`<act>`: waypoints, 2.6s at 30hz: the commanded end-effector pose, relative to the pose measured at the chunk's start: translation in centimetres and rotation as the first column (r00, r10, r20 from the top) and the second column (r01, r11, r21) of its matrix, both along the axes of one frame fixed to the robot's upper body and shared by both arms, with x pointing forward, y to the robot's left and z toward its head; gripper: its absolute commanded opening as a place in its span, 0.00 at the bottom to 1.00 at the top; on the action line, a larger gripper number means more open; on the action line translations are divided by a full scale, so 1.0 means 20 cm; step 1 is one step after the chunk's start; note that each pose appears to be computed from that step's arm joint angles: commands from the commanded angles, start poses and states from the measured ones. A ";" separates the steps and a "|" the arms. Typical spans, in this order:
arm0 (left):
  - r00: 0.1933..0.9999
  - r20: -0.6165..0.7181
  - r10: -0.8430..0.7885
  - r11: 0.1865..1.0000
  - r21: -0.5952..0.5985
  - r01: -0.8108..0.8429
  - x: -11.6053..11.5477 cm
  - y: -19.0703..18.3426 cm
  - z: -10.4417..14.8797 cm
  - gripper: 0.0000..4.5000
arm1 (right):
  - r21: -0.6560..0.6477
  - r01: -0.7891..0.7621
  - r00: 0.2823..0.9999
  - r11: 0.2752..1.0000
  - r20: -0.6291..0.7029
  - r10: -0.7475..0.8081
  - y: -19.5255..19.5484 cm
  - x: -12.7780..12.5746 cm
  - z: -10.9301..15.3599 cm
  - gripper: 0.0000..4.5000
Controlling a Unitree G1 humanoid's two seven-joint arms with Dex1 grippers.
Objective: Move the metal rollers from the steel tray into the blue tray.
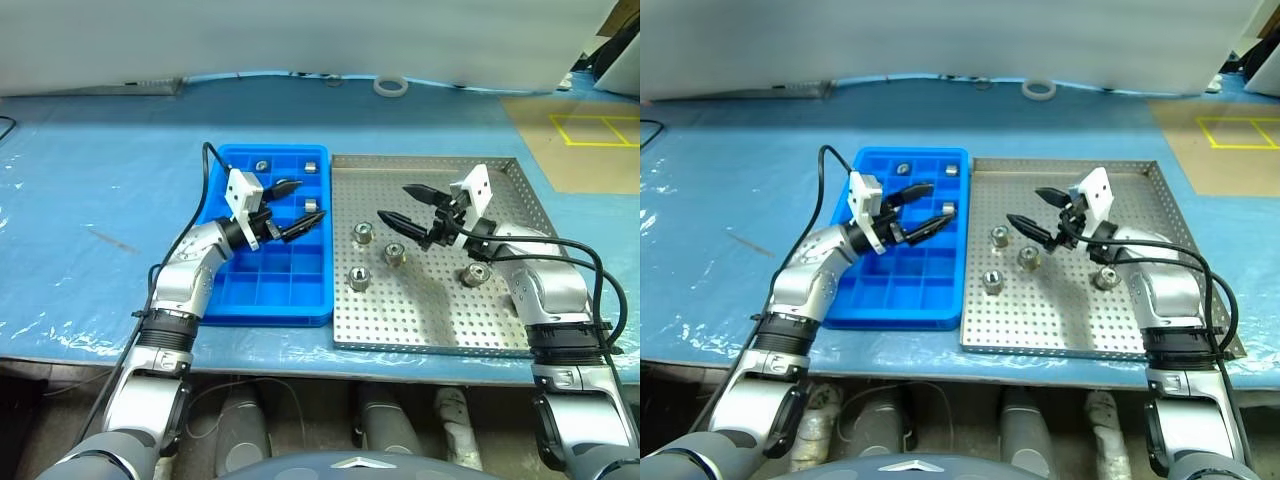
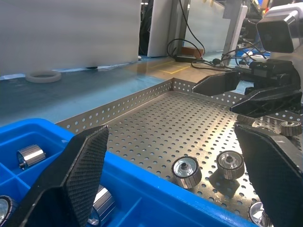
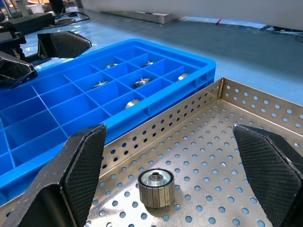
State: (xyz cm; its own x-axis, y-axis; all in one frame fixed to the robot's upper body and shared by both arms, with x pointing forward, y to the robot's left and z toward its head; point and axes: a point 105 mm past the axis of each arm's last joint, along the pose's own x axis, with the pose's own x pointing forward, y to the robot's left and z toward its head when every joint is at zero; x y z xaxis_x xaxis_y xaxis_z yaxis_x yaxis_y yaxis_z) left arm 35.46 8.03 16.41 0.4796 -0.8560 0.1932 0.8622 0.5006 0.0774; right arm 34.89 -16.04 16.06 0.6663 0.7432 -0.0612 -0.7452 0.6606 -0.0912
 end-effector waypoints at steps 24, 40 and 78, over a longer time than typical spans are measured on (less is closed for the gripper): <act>0.997 -0.029 -0.077 0.983 0.163 0.080 0.14 -0.17 0.03 1.00 | -0.038 0.089 0.994 0.995 0.071 -0.086 -0.13 -0.08 0.08 1.00; 0.964 -0.106 -0.244 0.845 0.465 0.265 0.22 -0.45 -0.01 1.00 | -0.084 0.202 0.978 0.976 0.062 -0.197 -0.22 -0.22 0.04 1.00; 0.991 -0.066 -0.119 0.766 0.629 0.134 0.32 -0.44 -0.02 0.14 | -0.086 0.274 0.962 0.958 0.037 -0.271 -0.19 -0.27 -0.05 1.00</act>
State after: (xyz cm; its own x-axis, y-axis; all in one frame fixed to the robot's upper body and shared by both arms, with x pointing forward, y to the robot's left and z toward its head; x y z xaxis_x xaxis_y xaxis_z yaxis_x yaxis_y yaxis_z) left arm 41.46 -0.33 13.32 0.3443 -0.8002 -0.4911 0.9311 0.2238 0.2882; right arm 29.52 -20.43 14.31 0.8535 0.5045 -0.1301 -0.5205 0.8373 -0.1674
